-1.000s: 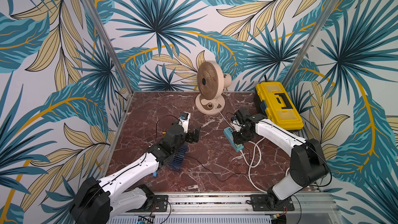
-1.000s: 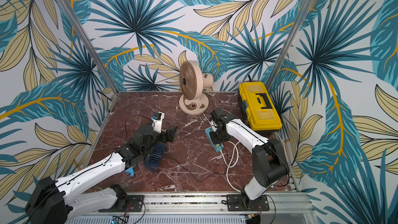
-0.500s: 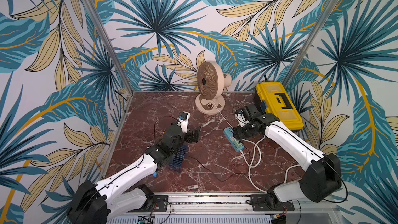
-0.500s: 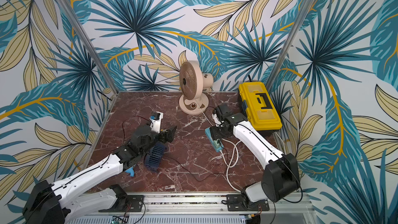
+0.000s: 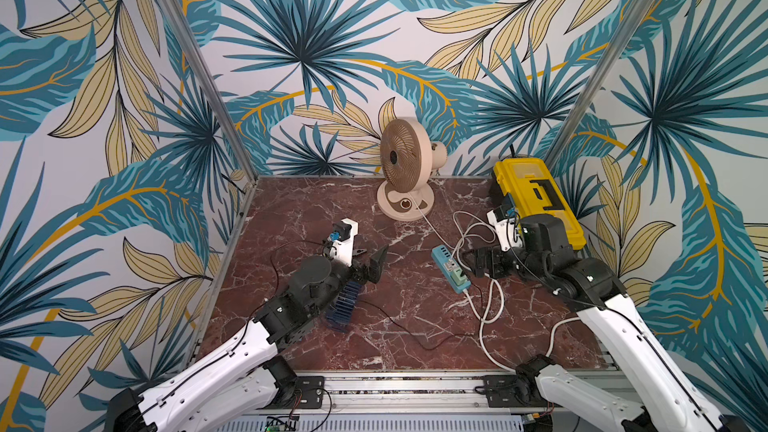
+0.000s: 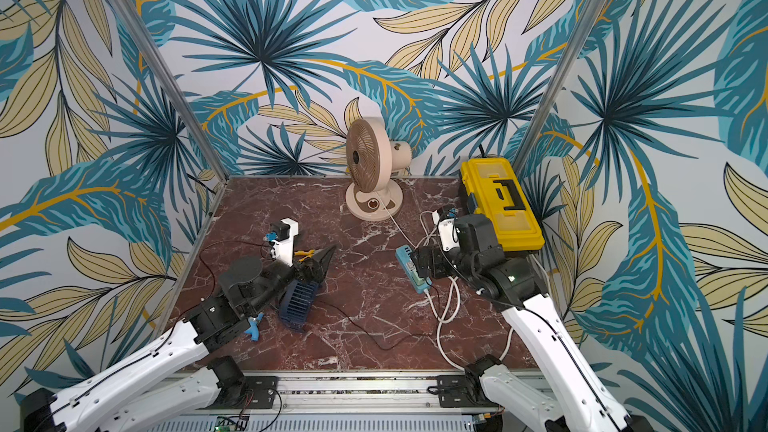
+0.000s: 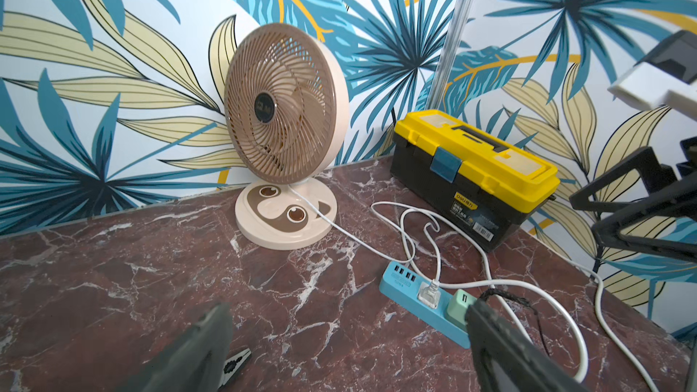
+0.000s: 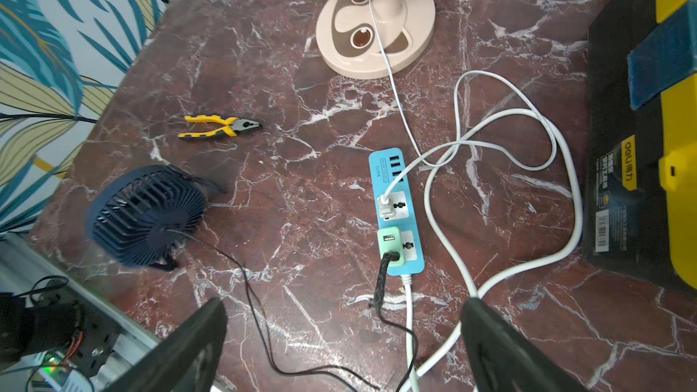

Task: Plug the desk fan into the power strip
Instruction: Reset both arms

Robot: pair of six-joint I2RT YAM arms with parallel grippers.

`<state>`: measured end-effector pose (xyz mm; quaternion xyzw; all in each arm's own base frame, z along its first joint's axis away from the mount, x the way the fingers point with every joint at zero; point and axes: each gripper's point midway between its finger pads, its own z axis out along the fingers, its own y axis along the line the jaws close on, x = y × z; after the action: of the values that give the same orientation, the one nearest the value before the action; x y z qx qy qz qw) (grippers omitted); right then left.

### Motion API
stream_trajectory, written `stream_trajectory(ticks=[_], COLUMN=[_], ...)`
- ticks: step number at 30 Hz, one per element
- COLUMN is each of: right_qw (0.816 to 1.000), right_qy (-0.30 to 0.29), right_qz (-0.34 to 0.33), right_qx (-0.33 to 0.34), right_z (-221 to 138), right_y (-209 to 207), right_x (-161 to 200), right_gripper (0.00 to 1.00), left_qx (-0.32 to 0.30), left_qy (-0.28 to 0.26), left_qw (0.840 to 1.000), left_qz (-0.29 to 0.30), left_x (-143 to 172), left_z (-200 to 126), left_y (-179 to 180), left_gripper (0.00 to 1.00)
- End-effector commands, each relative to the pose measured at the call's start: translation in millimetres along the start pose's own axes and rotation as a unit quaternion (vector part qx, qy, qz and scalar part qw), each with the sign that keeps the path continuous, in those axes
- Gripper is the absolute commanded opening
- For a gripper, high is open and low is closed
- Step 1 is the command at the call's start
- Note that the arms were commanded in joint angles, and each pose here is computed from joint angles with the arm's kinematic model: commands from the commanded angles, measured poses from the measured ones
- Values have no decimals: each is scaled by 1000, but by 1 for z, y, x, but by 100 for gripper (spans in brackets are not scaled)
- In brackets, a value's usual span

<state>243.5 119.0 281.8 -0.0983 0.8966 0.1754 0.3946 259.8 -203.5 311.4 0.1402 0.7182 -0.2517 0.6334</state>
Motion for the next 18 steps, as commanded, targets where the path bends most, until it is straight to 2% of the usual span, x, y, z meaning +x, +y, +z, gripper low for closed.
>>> stream_trajectory(ticks=[1, 4, 12, 18], right_qw=[999, 997, 990, 987], right_qy=[-10, -49, -112, -139], right_qz=[15, 22, 38, -1], right_qx=[-41, -61, -73, -76], right_z=[-6, -21, -29, -23], right_y=[12, 15, 8, 9], right_x=[12, 19, 43, 41], right_gripper=[100, 99, 100, 100], left_qx=[2, -8, -23, -83], left_qy=[3, 6, 21, 21], left_qw=[1000, 1000, 999, 996], left_qz=[-11, -29, -42, -32], left_x=[-4, -8, -1, 6], left_z=[-15, -27, -51, -50], left_y=[1, 6, 15, 37], left_gripper=[100, 100, 100, 100])
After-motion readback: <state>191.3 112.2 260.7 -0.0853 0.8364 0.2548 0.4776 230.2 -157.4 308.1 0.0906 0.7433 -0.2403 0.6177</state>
